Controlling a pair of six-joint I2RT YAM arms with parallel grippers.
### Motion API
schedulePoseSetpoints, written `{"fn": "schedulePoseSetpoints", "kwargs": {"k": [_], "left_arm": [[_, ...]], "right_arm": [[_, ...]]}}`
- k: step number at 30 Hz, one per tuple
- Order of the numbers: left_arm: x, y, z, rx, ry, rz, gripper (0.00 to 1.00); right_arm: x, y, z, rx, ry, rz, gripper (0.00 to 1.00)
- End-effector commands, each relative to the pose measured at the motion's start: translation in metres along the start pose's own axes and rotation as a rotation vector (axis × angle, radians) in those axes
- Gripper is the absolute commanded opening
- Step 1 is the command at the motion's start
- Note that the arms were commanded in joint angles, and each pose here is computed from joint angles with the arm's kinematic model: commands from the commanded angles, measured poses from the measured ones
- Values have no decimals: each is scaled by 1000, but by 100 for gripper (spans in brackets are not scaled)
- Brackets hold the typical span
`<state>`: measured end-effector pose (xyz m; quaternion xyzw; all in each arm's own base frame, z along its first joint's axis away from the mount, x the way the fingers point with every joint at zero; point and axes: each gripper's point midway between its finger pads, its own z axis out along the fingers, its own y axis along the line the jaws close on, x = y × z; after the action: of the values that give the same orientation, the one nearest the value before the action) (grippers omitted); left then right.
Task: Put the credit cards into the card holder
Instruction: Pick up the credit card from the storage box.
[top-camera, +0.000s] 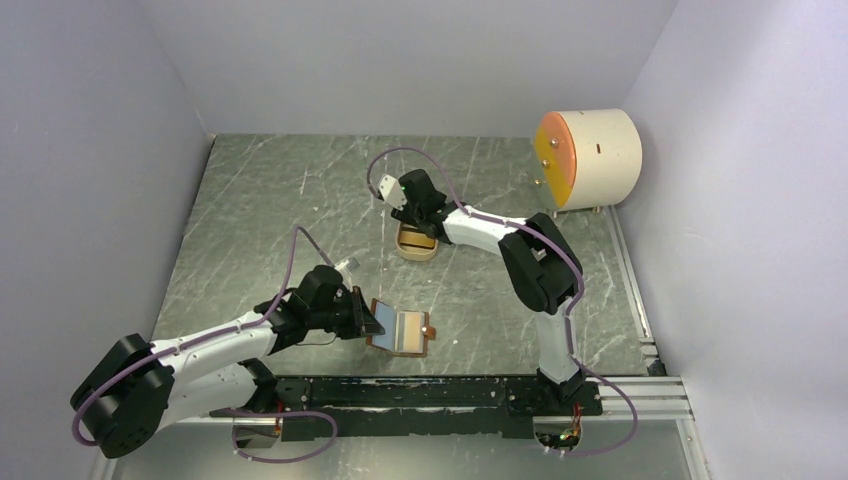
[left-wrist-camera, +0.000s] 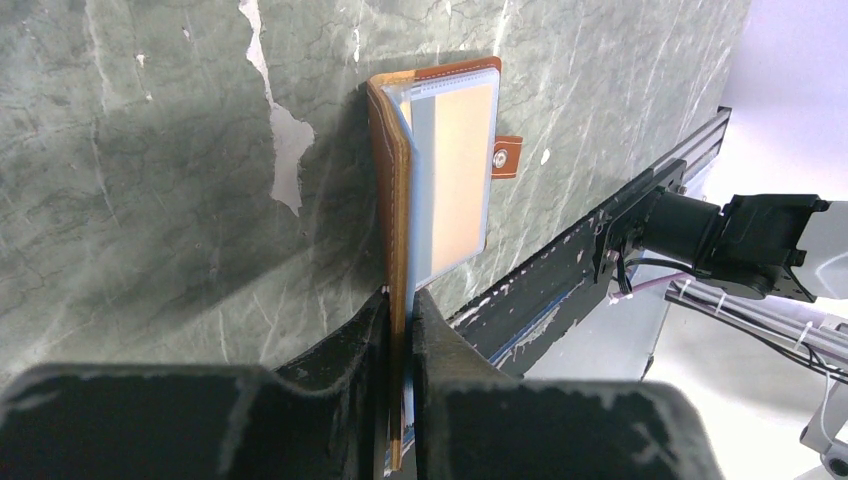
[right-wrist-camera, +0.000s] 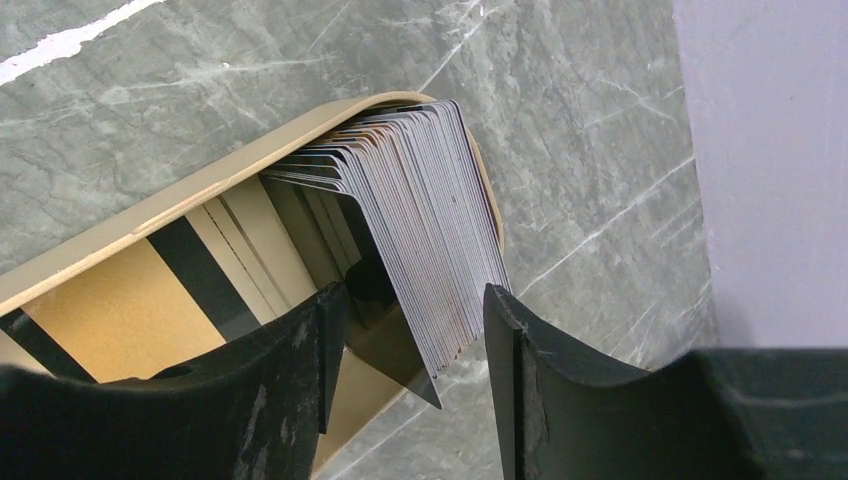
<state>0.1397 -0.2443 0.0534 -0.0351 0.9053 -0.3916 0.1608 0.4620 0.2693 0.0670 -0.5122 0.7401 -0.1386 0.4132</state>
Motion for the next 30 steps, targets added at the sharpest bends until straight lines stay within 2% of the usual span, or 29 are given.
{"fn": "schedulePoseSetpoints", "kwargs": {"k": [1,10,15,18,21,27,30], "left_arm": [[-8,-17,-2,67,-22,7,15],[-8,-19,-5,69,-24,10,15],[-9,-18,-7,69,-36,6,15],[-9,-16,-6,62,-38,-2,15],[-7,-18,-6,75,-32,-6,15],[-12,-20,-9,65,-48,2,15],[-12,-15,-9,29,-50,-12,15]], "right_arm": [[-17,-36,-13,81,-41,25,54],[-17,-40,-17,81,-43,39,49],[-20,-42,-21,70,-52,43,42],[-18,-41,-22,61,-45,39,32],[-16,-35,-25,30,-46,39,18],[-25,-20,-49,-100,-86,90,8],[-25,-12,-59,-149,-98,115,0]]}}
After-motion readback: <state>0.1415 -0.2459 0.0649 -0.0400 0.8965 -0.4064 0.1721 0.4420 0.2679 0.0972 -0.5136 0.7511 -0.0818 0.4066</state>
